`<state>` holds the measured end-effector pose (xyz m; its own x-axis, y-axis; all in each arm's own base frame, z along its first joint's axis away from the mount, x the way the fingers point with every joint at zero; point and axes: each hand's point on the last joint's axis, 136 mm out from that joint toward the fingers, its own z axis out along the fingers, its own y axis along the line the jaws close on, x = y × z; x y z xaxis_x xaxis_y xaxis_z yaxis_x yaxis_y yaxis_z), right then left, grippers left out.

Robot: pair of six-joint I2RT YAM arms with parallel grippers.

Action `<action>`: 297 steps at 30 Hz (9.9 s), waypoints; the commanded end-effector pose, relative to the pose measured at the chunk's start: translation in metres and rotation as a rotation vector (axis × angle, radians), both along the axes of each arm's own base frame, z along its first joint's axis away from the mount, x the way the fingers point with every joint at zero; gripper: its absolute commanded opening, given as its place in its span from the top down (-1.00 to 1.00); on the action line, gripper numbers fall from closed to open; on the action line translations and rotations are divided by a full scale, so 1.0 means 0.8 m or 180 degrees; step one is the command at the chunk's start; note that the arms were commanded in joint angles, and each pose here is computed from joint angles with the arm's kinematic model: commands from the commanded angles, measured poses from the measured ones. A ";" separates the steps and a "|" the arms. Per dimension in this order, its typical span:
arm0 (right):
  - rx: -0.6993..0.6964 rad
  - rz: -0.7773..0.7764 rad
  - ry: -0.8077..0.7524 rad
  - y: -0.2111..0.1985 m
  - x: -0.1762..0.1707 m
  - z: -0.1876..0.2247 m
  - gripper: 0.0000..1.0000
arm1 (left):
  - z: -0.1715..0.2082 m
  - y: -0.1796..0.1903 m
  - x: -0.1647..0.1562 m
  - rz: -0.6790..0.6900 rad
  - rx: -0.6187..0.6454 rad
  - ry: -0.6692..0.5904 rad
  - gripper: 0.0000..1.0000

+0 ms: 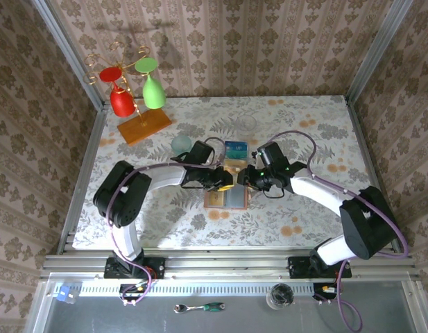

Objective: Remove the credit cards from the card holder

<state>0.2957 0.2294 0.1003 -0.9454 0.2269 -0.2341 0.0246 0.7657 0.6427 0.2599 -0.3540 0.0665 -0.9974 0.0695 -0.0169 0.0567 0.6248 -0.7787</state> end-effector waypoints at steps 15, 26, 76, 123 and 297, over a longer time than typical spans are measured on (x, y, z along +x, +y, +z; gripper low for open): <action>-0.0056 -0.0048 -0.0006 -0.011 -0.007 0.001 0.42 | 0.014 -0.011 0.013 -0.0069 -0.0025 -0.0018 0.40; 0.0015 -0.0028 0.0074 0.001 -0.003 -0.002 0.43 | 0.022 0.011 0.022 0.0026 -0.0095 -0.0064 0.39; -0.0579 0.0339 0.0813 0.033 -0.023 -0.122 0.47 | -0.069 0.137 -0.017 0.0370 0.0793 0.0277 0.84; 0.0132 0.0555 0.0593 0.090 -0.005 -0.066 0.50 | -0.038 0.108 -0.007 0.0279 0.0562 0.0052 0.93; -0.1034 0.1552 -0.0133 -0.008 -0.015 -0.003 1.00 | -0.028 0.108 -0.005 0.0284 0.0449 0.0031 0.95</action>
